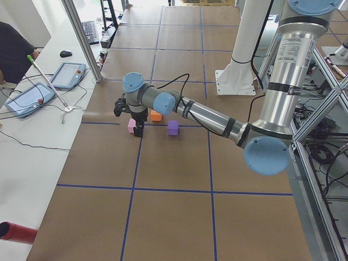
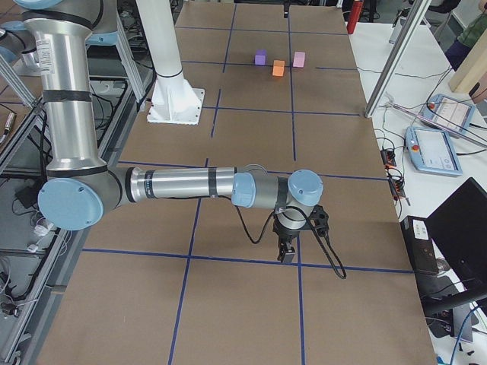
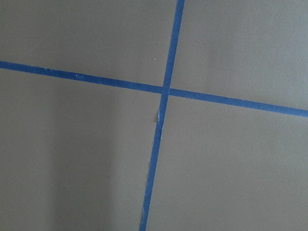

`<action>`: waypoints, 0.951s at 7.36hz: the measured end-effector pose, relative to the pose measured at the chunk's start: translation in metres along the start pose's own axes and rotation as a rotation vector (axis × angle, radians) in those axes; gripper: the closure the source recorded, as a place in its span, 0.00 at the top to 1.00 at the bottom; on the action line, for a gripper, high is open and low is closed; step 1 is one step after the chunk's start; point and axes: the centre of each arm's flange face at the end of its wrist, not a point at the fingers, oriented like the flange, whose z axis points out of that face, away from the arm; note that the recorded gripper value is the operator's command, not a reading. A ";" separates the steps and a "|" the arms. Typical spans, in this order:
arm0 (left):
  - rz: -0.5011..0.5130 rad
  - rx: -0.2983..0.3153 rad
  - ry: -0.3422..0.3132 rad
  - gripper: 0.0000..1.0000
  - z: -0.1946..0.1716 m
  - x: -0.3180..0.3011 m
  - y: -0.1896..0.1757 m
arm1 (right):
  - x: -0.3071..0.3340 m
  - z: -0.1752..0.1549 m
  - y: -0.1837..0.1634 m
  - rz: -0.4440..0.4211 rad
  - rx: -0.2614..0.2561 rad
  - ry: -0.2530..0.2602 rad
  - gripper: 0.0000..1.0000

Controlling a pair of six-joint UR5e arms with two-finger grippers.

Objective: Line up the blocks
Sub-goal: 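Move the left gripper down over the orange cube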

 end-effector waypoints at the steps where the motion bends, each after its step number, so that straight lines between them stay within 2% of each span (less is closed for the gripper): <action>1: 0.032 -0.006 0.004 1.00 0.011 0.041 -0.010 | 0.000 0.000 0.000 0.000 0.000 0.000 1.00; 2: 0.058 -0.015 0.001 1.00 0.025 0.076 -0.017 | 0.000 0.000 0.000 0.000 0.000 0.000 1.00; 4: 0.074 -0.071 0.005 1.00 0.070 0.129 -0.021 | 0.000 0.000 0.000 0.000 0.000 0.000 1.00; 7: 0.038 -0.123 0.024 1.00 0.115 0.175 -0.019 | 0.000 0.000 0.000 0.000 0.000 0.000 1.00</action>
